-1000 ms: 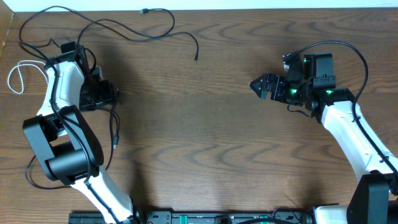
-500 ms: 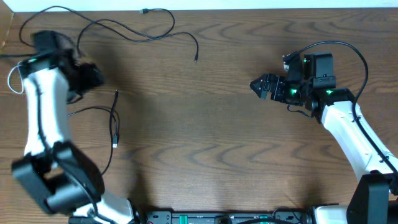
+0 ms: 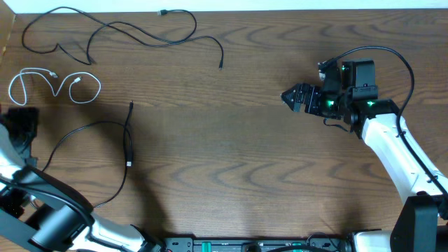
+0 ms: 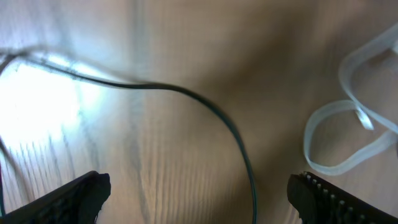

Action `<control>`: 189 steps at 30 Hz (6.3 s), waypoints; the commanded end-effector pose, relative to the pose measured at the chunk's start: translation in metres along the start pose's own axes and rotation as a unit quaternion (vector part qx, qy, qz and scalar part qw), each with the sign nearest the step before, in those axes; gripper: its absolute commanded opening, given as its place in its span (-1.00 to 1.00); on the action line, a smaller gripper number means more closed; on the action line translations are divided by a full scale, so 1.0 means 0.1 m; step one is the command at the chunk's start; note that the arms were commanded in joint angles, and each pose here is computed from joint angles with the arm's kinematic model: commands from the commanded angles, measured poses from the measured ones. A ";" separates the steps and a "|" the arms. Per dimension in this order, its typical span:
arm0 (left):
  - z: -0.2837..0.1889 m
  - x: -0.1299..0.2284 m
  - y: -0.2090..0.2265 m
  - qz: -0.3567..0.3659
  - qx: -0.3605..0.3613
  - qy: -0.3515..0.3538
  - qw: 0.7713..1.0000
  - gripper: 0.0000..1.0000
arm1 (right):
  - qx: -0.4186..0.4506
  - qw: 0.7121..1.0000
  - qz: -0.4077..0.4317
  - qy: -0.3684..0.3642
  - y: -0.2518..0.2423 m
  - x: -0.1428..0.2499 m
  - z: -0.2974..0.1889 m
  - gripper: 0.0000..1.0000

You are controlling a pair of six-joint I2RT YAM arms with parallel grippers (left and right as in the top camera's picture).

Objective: Untangle cables

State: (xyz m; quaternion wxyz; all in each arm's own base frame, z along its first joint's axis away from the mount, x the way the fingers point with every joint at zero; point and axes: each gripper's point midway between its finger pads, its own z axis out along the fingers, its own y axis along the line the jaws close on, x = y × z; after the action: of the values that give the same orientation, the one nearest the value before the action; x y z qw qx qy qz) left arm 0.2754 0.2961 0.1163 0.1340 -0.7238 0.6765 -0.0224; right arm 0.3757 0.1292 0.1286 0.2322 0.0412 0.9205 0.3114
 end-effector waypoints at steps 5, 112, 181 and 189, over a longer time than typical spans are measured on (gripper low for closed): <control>0.47 0.09 0.38 -0.227 -0.079 0.033 0.970 0.95 | 0.012 1.000 -0.015 -0.009 -0.01 -0.04 0.00 0.99; -2.83 2.30 -0.31 0.523 0.445 -0.010 0.727 0.92 | 0.079 0.984 -0.019 -0.161 0.20 0.34 -1.92 0.99; -3.16 3.10 0.89 0.695 0.424 -0.067 0.577 0.94 | 0.220 0.947 0.000 -0.235 -0.11 0.84 -2.55 0.98; -3.16 3.09 0.89 0.695 0.423 -0.067 0.577 0.94 | 0.268 0.943 -0.003 -0.198 -0.29 1.02 -2.56 0.99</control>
State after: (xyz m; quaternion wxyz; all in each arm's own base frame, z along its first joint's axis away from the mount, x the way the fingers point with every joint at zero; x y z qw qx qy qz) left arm 0.1481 -0.0657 0.3560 0.4458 0.1120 0.8737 -0.1591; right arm 0.1747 -0.0089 0.2512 0.3965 0.1635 0.9017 0.0550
